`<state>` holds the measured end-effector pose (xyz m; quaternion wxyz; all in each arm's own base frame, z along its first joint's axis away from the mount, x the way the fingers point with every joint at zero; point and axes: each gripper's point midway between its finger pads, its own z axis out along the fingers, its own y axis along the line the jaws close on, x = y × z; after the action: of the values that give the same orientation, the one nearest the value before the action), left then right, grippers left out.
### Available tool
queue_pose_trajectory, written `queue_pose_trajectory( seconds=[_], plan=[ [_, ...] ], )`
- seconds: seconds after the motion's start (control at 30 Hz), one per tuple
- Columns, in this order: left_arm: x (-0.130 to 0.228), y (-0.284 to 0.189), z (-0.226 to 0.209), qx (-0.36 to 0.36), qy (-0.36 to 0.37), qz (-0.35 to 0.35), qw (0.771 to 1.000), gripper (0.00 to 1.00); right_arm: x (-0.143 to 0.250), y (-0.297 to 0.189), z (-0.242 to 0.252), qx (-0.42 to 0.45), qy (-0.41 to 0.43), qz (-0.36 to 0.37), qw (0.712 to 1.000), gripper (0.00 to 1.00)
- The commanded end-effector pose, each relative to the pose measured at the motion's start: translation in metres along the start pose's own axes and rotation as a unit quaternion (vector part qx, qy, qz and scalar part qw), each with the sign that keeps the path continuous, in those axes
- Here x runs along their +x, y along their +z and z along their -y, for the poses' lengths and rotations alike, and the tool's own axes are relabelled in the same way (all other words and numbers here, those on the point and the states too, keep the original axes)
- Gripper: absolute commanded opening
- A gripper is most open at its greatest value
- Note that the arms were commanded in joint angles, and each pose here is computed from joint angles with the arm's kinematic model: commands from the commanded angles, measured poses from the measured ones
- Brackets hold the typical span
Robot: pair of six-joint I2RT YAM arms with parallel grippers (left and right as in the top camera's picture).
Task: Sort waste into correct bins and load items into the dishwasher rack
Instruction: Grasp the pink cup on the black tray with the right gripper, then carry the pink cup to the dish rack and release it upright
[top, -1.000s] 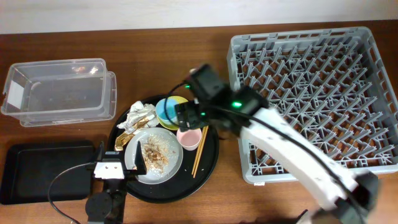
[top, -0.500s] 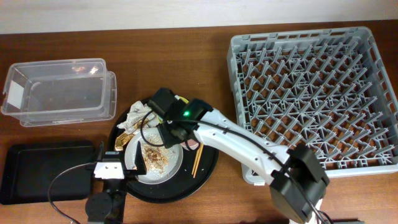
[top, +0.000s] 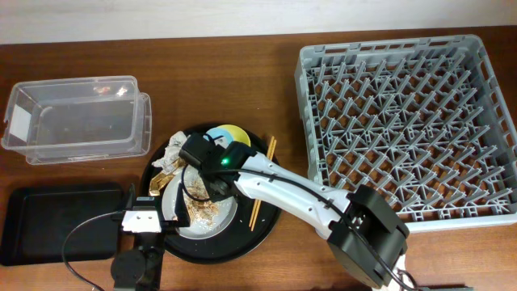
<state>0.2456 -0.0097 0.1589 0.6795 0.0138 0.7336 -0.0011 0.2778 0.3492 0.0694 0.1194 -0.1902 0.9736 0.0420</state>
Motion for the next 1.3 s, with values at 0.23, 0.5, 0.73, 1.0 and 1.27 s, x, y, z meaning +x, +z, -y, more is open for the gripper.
queue_pose_trajectory(
  seconds=[0.23,0.5,0.73,1.0,1.27],
  plan=[
    [0.002,0.000,0.002,0.005,0.009,0.000,1.000,0.99,0.006,-0.009,0.008,0.024,0.005,-0.002,1.000,0.04],
    [0.002,0.000,0.002,0.005,0.009,0.000,1.000,0.99,-0.041,-0.145,0.056,-0.034,0.042,0.080,0.995,0.04],
    [0.002,0.000,0.002,0.005,0.009,0.000,1.000,0.99,-0.060,-0.223,0.183,-0.337,0.039,0.142,0.930,0.04],
    [0.002,0.000,0.002,0.005,0.009,0.000,1.000,0.99,-0.054,-0.194,0.353,-0.455,0.226,0.213,0.834,0.04],
    [0.002,0.000,0.002,0.005,0.009,0.000,1.000,0.99,-0.031,-0.114,0.383,-0.492,0.328,0.124,0.797,0.04]
  ],
)
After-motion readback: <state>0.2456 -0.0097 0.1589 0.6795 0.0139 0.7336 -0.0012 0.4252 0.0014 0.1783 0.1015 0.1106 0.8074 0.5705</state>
